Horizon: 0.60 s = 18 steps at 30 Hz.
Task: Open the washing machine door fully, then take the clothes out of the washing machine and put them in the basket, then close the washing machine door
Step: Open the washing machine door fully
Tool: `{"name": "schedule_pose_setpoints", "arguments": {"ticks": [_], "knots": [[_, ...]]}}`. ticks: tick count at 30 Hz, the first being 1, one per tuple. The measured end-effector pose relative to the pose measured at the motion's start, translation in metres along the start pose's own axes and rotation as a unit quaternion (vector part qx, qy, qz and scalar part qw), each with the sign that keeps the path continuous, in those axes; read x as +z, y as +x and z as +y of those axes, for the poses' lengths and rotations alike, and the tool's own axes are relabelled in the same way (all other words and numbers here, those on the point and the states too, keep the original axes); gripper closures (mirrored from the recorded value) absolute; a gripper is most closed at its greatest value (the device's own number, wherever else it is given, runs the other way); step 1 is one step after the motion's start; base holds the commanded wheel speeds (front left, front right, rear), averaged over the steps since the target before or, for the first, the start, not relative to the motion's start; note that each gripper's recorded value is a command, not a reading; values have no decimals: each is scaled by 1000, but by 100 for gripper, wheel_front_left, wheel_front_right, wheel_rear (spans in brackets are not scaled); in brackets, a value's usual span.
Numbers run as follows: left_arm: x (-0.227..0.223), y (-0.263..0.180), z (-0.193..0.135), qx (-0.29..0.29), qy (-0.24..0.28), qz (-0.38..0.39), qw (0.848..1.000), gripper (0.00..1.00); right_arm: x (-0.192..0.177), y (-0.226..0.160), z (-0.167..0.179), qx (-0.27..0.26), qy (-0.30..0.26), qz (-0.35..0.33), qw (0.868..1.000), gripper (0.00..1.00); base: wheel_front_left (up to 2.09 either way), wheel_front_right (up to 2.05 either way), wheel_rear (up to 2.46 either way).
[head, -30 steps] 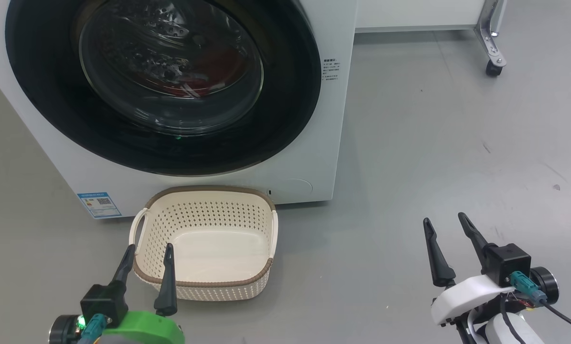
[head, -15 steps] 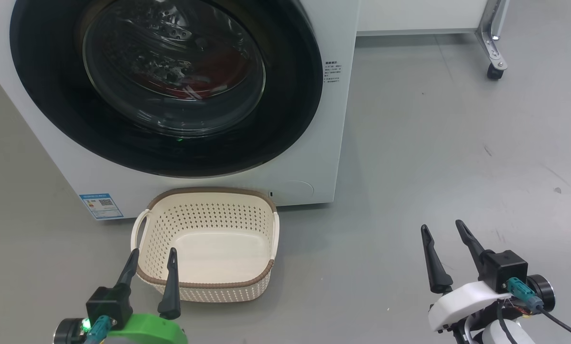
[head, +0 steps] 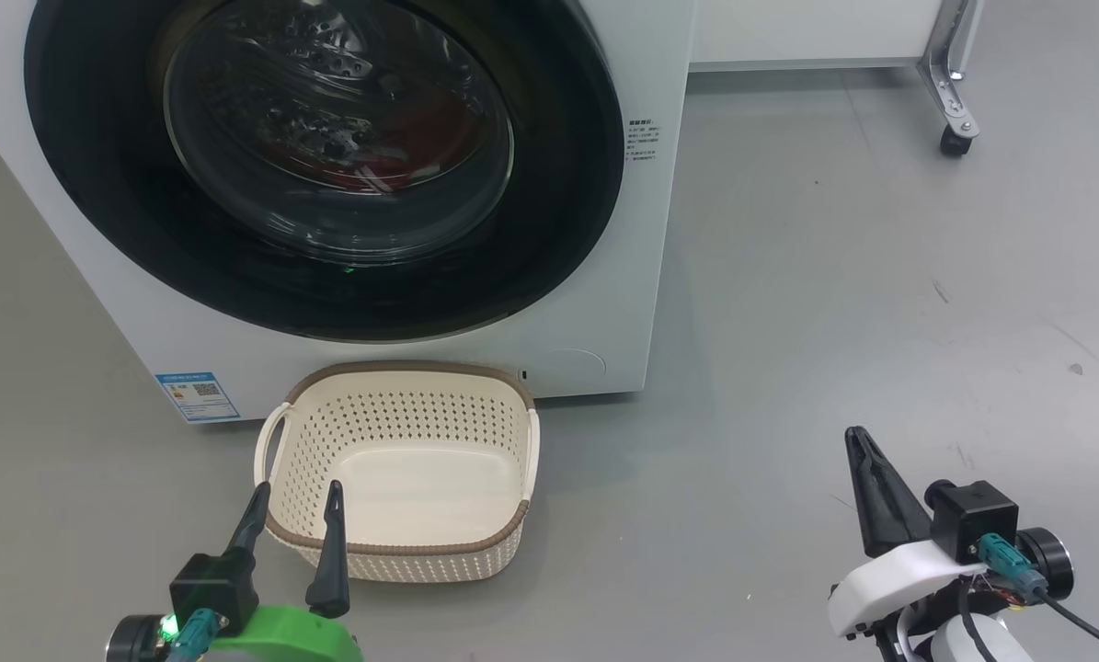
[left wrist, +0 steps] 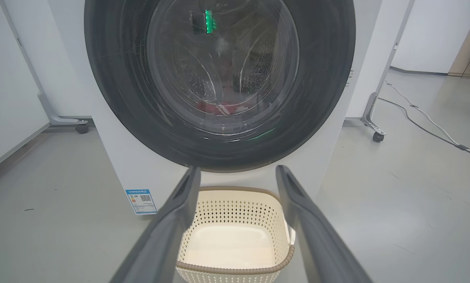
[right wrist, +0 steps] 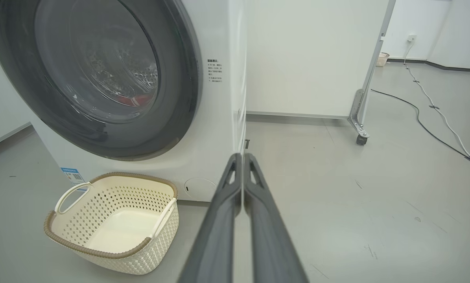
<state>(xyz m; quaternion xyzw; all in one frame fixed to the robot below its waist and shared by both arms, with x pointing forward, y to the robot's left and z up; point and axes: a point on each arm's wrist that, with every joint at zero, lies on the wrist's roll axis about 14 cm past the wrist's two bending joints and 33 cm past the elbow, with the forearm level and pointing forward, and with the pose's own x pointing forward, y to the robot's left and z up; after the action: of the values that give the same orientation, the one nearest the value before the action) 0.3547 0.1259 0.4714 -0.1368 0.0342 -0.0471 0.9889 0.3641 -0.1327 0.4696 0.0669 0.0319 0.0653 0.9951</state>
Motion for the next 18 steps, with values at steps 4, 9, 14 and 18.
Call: {"name": "schedule_pose_setpoints", "arguments": {"ticks": [4, 9, 14, 18], "knots": [[0, 0, 0, 1, 0, 1, 1000, 0, -1, 0, 2, 5, -2, 1, 1000, 100, 0, 0, 0], [-2, 0, 1, 2, 0, 4, 1000, 0, -1, 1, 2, 7, -1, 2, 1000, 100, 0, 0, 0], [-3, 0, 2, 4, -1, 5, 1000, 0, 0, 2, -1, 3, 18, 0, 1000, 100, 0, 0, 0], [-4, 2, 3, 5, -2, 7, 1000, 0, 1, 6, -8, -21, 89, -6, 996, 100, 0, 0, 0]]}}
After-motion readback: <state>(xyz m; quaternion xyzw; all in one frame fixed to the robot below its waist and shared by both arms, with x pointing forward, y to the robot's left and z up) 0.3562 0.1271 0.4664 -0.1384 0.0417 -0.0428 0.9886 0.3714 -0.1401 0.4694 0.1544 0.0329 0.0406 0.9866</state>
